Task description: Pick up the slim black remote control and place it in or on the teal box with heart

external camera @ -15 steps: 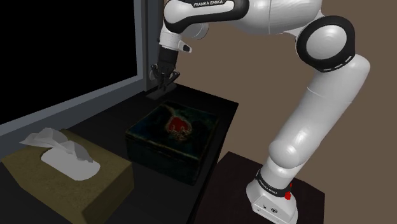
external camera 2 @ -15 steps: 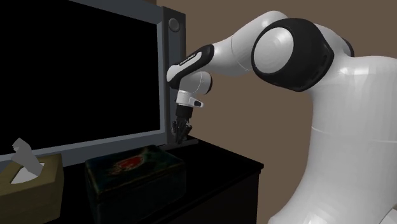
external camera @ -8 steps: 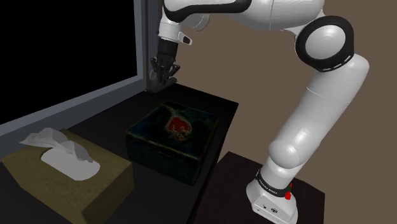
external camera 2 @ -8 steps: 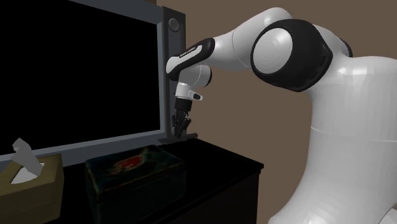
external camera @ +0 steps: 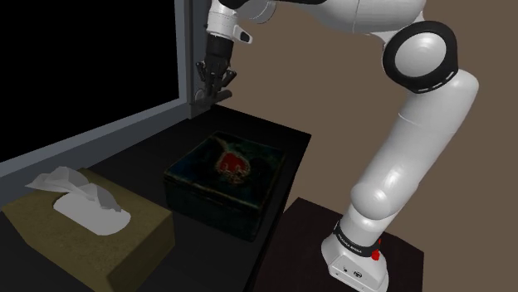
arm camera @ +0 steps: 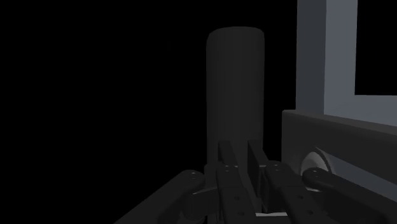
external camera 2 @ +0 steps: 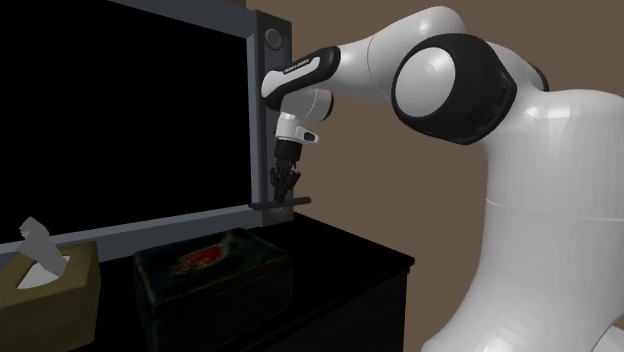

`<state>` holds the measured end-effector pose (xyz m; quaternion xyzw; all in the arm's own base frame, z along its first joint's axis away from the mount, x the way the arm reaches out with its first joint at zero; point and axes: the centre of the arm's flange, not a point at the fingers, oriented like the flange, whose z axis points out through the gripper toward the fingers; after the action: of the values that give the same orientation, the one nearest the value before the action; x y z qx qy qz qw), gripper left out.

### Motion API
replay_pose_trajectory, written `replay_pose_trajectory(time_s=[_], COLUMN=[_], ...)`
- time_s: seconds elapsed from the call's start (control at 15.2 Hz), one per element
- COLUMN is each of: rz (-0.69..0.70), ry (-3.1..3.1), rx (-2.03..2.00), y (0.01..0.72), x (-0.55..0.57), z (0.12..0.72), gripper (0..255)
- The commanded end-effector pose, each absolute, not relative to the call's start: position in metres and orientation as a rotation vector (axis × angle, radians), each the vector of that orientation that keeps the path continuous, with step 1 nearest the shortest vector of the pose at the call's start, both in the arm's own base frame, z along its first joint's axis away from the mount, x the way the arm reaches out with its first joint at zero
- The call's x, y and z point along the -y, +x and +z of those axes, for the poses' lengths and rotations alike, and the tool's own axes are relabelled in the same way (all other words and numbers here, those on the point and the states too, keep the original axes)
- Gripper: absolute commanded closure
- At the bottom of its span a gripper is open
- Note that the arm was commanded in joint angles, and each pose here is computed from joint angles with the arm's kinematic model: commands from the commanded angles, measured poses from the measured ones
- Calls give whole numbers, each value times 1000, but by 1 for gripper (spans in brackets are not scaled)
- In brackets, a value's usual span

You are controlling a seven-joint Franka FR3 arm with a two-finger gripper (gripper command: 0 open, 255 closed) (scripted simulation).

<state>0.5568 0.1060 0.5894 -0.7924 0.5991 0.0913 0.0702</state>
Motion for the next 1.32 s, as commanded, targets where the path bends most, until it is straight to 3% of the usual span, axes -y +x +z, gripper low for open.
replay_pose_trajectory(time_s=[0.0, 0.79, 1.25], rz=[240, 240, 240], ry=[-2367, -2367, -2367], rx=[-1792, -1792, -1792], y=[558, 558, 481], x=[-108, -108, -159], z=[606, 668, 664], gripper=[255, 255, 255])
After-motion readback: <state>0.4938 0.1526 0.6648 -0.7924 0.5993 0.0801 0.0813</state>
